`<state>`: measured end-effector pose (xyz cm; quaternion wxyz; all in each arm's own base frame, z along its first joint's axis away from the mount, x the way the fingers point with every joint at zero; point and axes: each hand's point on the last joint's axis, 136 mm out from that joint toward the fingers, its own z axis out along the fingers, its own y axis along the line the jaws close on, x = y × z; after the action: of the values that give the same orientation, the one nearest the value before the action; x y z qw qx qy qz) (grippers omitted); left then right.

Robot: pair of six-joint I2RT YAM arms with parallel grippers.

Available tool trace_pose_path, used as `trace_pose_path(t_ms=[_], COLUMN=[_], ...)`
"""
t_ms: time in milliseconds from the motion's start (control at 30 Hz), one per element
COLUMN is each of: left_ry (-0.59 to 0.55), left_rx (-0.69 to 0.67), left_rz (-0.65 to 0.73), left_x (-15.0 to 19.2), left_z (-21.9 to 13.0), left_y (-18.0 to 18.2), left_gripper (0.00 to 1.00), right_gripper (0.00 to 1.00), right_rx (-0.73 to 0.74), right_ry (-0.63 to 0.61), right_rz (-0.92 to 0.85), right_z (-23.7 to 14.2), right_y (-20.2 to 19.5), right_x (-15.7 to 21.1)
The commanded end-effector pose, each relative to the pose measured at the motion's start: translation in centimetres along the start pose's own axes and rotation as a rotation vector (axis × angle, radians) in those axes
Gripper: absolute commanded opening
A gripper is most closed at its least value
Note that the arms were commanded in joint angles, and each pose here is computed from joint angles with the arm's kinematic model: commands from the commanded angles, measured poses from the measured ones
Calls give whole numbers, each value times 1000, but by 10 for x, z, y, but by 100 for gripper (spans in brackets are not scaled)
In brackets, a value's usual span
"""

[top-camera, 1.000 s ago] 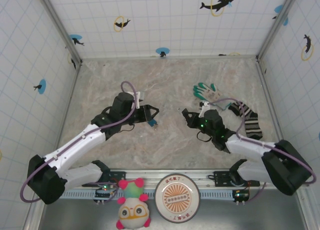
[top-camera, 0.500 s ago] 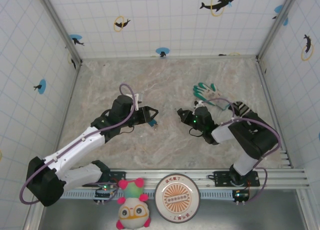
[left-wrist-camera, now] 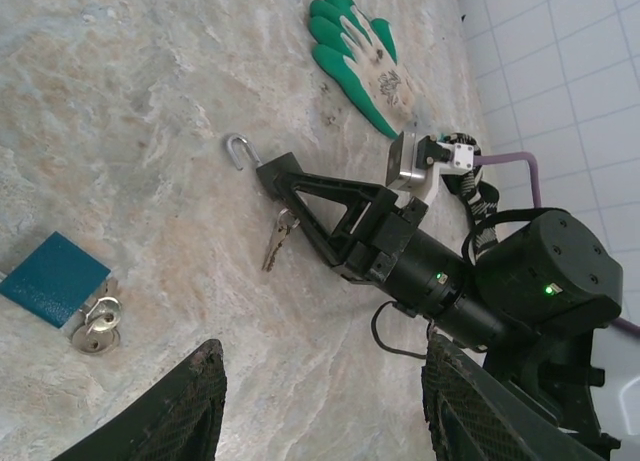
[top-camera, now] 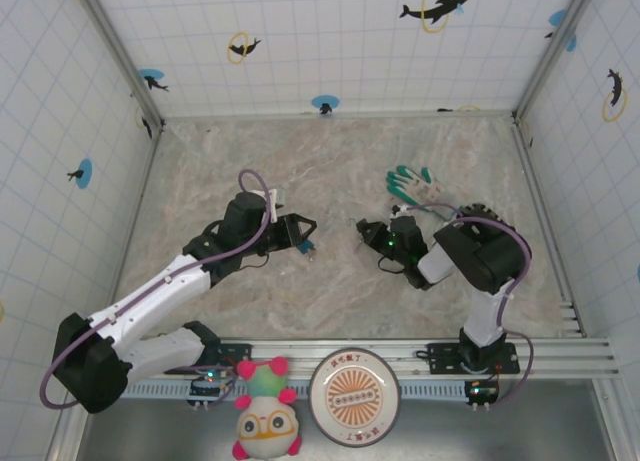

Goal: Unlock with the key

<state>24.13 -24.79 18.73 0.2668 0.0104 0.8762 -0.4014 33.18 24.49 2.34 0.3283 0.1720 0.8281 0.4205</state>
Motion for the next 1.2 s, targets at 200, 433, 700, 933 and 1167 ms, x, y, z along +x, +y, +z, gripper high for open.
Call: trace_pose_path(t_ms=[200,433,700,933,1167], left_ry=[-32,-67,-119,-209,-358], left_rx=[-23,-85,-266,-521,-858], left_rz=[-21,-27,-49,-33,39], left_x=[-4,-8,-19,-44,-82], left_z=[-1,-6,-19,-51,-102], left_y=[6,18,53,100,155], left_gripper=[55,63,97,97,97], right_gripper=[36,48,99,99,99], right_rx=[51,200,398,560,803], right_ry=[-57,-85,-146,-267,-415], right_rz=[-14,-87,-241,-384,-522], right_z=[-15,-57,-112,-165,-210], right_y=[-8,-26,-27,-15,-9], right_x=[-18,-27,-54,-93,-137])
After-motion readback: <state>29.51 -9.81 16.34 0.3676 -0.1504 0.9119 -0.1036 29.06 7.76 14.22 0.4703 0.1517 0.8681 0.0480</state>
